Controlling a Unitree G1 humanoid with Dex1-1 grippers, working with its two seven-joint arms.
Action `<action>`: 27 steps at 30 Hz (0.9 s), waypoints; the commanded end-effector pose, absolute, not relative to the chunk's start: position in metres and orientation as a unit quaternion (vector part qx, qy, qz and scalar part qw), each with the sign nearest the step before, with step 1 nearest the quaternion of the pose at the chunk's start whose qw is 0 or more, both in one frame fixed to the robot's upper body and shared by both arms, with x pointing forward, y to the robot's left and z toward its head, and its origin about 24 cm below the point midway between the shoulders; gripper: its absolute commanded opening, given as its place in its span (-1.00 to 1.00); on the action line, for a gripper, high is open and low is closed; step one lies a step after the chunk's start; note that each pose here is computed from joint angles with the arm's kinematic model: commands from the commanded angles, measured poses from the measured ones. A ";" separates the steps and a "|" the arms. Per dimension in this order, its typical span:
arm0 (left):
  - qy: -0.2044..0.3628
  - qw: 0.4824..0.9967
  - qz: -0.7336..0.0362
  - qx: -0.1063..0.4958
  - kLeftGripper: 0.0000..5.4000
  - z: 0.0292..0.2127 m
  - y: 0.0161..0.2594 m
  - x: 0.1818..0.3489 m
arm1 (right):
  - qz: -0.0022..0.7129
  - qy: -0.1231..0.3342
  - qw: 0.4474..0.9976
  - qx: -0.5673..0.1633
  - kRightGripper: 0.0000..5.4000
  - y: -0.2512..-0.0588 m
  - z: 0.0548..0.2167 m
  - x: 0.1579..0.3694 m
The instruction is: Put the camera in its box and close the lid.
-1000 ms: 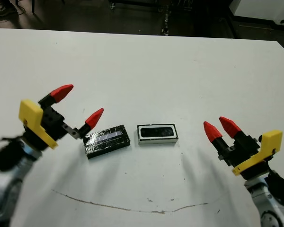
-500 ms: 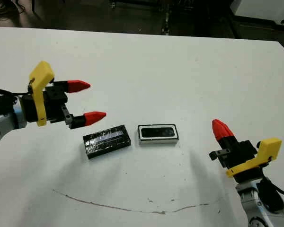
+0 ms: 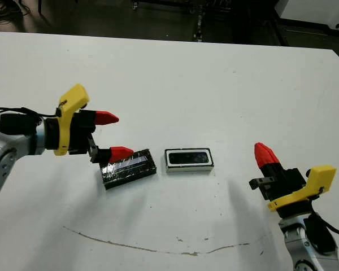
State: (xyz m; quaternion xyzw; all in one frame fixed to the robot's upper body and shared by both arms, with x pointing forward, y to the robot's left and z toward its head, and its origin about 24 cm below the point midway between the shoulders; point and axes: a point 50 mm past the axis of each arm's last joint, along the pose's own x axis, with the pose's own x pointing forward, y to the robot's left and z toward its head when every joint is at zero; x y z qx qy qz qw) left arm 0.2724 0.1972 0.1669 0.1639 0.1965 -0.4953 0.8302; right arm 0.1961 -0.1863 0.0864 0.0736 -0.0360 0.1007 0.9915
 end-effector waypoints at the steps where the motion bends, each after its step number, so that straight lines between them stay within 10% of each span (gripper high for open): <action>1: 0.206 0.824 -0.496 0.182 1.00 0.164 0.194 0.271 | 0.101 -0.033 0.991 0.076 -1.00 -0.187 0.084 0.194; 27: 0.242 0.791 -0.504 0.247 1.00 0.134 0.194 0.273 | 0.106 -0.025 0.991 0.081 -1.00 -0.186 0.082 0.191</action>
